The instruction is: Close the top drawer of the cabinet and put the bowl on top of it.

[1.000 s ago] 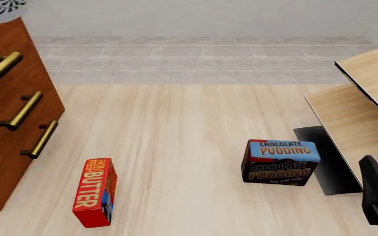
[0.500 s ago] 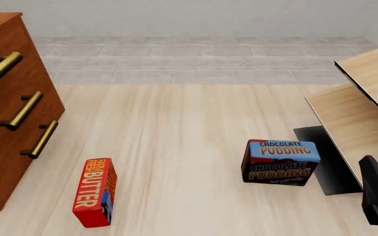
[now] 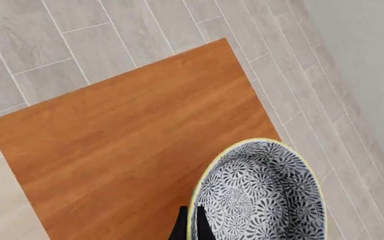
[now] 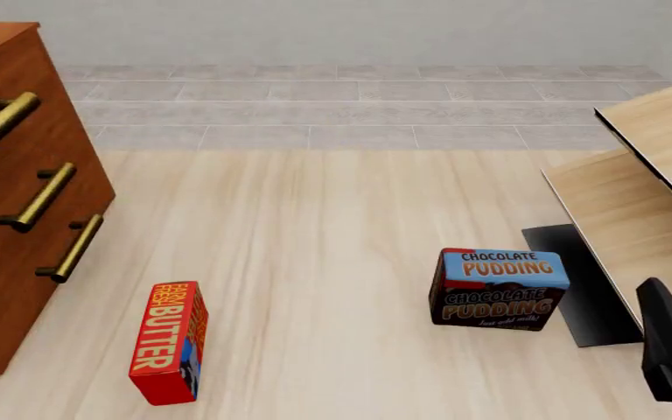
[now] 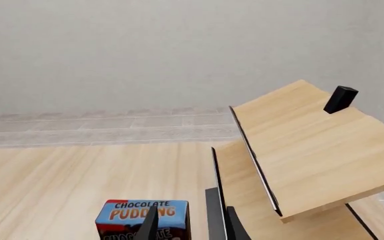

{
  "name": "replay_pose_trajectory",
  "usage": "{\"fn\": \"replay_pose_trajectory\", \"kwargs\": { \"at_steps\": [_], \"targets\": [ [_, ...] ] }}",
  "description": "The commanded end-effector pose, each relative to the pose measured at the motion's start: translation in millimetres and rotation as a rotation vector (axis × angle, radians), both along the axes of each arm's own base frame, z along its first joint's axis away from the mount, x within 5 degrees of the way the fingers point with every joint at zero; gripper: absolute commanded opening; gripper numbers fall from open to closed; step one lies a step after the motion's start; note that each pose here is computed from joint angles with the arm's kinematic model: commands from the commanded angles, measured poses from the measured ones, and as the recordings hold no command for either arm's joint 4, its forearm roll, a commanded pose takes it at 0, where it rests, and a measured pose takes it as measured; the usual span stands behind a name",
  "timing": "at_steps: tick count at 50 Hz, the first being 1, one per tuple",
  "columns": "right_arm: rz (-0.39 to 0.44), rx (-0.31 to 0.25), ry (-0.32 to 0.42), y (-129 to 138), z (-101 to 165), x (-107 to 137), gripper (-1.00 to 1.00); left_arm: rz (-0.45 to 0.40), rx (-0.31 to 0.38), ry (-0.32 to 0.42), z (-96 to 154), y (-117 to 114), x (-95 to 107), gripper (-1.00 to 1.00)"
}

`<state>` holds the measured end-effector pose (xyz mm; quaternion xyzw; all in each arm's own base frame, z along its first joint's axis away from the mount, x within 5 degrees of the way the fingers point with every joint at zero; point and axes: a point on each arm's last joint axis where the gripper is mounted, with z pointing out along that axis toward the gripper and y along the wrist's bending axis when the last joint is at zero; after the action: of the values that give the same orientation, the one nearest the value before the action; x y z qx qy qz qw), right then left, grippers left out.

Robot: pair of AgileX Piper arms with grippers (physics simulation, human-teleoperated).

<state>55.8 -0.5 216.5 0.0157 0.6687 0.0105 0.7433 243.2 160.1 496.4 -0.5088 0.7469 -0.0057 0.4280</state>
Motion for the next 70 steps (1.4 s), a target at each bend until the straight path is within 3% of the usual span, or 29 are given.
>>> {"fn": "replay_pose_trajectory", "kwargs": {
  "at_steps": [1,14,42,55,56,57,70],
  "targets": [
    [-0.001,0.000,0.001,-0.1,-0.2,0.0,1.00,0.054,-0.018,0.025,-9.7,24.2,5.1,-1.00],
    [-0.001,-0.003,0.002,0.0,-0.6,0.1,1.00,0.085,-0.037,0.059,-22.5,42.9,11.0,-1.00],
    [0.001,-0.006,0.003,0.1,-0.4,0.1,1.00,0.085,-0.068,0.080,-31.9,39.9,12.8,-1.00],
    [0.003,-0.006,0.002,0.2,0.0,0.0,1.00,0.072,-0.013,0.030,-11.1,34.8,6.7,-1.00],
    [0.003,-0.005,0.001,0.2,0.0,0.0,1.00,0.037,0.001,0.016,-6.1,27.4,14.0,-1.00],
    [0.003,-0.005,0.001,0.2,-0.1,0.0,1.00,0.052,0.004,0.015,-5.4,31.1,10.1,1.00],
    [0.004,-0.006,0.001,0.2,-0.1,0.0,1.00,0.042,0.003,-0.003,-2.0,28.0,16.2,1.00]
  ]
}}
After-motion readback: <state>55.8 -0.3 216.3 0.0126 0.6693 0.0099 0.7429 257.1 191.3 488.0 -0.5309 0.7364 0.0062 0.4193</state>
